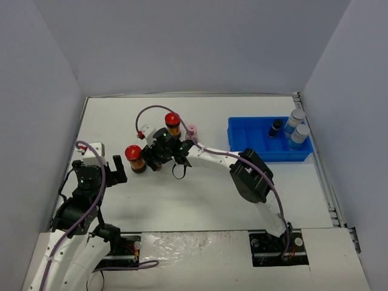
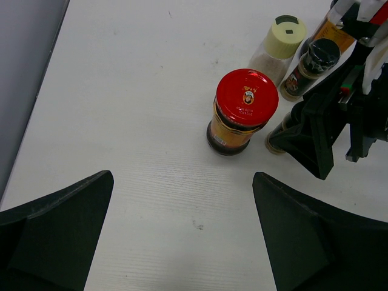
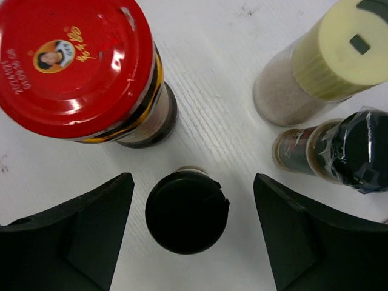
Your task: Organize the condiment bottles
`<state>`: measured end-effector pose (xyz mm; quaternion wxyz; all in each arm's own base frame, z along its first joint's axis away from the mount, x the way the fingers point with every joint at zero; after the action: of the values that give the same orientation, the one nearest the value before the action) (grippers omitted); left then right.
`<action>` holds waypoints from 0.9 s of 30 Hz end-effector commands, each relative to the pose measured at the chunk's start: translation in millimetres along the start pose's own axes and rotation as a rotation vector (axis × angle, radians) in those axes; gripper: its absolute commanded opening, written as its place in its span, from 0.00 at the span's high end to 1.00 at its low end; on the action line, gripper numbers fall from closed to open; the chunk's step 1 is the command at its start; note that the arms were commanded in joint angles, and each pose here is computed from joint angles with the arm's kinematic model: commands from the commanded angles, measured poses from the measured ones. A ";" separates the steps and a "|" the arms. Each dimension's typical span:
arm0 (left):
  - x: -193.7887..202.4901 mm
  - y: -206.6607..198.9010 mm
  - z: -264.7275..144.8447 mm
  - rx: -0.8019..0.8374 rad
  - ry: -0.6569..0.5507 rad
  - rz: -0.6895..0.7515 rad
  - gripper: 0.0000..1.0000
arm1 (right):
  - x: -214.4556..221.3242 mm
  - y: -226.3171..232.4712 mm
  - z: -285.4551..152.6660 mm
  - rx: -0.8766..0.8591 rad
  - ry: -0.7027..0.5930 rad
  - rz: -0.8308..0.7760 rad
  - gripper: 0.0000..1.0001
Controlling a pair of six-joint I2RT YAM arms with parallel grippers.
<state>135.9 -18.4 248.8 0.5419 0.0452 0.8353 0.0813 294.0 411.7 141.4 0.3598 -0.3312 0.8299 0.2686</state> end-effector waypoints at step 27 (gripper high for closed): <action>-17.0 1.2 3.2 -0.018 -0.058 -0.027 0.03 | -20.2 -160.0 -252.2 0.620 -0.391 0.380 1.00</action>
<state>136.4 -18.5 248.5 0.5408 0.0454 0.8360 0.0817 315.6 209.1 241.2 0.4845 -0.1071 0.8513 0.1704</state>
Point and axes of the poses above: each gripper's point midway between its finger pads, its own z axis out along the fingers, its own y axis along the line the jaws close on, x = y × z, the point moved 9 cm from there along -z, back along the fingers, and after that the axes turned 14 degrees about z, right-handed, at the moved point
